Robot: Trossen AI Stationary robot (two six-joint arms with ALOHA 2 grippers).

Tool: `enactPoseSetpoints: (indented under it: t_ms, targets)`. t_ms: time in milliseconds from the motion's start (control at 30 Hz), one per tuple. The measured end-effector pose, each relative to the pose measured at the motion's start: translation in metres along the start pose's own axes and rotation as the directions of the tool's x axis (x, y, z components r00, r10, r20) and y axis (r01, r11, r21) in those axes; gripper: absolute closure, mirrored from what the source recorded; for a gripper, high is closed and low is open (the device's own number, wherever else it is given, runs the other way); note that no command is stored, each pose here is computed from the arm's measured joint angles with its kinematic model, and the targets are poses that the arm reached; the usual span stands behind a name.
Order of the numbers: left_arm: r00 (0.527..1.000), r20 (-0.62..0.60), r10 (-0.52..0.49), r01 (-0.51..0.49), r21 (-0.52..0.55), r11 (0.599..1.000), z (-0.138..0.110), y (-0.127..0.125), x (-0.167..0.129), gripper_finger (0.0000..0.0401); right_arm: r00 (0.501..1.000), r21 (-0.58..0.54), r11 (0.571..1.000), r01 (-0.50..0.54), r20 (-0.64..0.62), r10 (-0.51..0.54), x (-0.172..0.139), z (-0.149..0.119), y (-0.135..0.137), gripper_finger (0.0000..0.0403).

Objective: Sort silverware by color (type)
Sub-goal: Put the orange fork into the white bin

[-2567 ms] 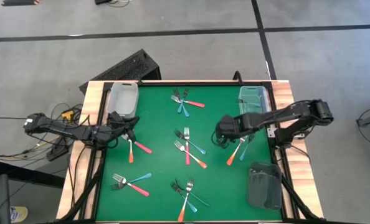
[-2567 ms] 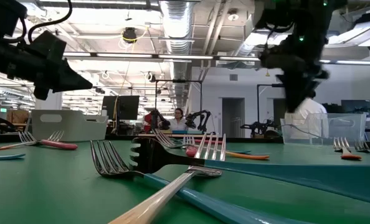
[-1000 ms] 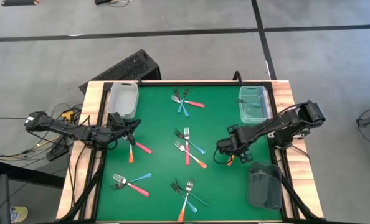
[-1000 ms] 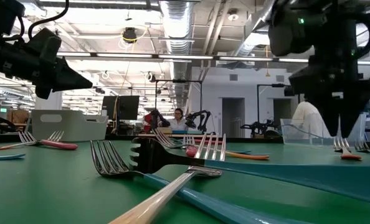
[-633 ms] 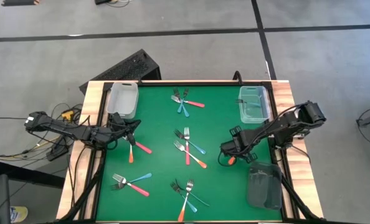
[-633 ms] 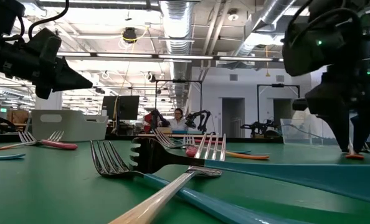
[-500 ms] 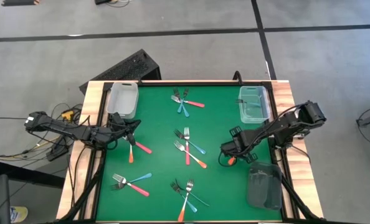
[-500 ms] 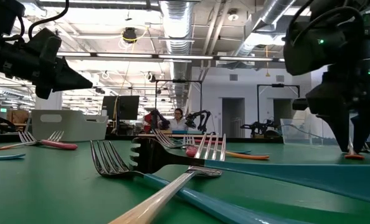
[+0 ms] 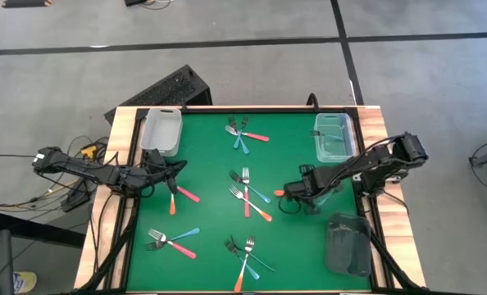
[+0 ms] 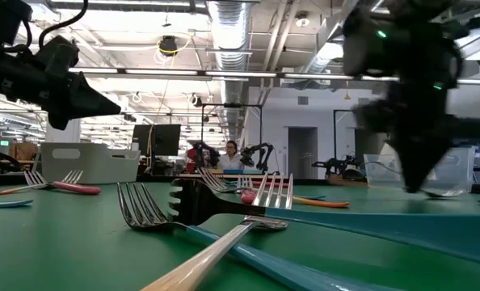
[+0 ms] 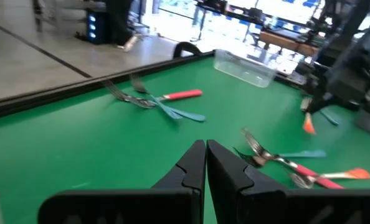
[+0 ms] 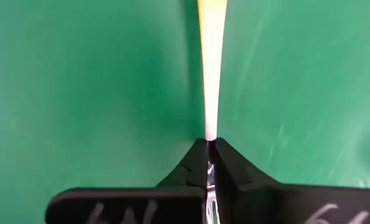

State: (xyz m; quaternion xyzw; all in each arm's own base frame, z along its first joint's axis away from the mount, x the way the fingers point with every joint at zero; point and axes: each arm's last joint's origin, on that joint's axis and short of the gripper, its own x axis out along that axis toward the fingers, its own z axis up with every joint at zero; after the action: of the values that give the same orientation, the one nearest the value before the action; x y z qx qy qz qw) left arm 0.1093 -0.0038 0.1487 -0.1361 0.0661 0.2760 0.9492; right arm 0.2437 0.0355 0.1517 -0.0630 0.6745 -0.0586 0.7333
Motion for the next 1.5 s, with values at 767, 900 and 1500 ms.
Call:
enactPoseSetpoints:
  t_ms: [767, 900, 1500]
  targets:
    - [0.917, 0.178, -0.356, 0.366, -0.025, 0.930, 0.025, -0.027, 0.006, 0.0241, 0.164, 0.158, 0.935, -0.317, 0.980, -0.110, -0.027, 0.143, -0.025, 0.0380]
    - [0.906, 0.192, -0.376, 0.381, 0.012, 0.924, 0.026, -0.036, 0.013, 0.0235, 0.168, 0.144, 0.938, -0.315, 0.981, -0.095, -0.022, 0.164, -0.020, 0.0380]
    - [0.928, 0.108, -0.355, 0.339, 0.144, 0.930, 0.047, -0.080, 0.049, 0.0276, 0.240, 0.113, 0.959, -0.258, 0.969, -0.049, -0.028, 0.194, -0.014, 0.0379]
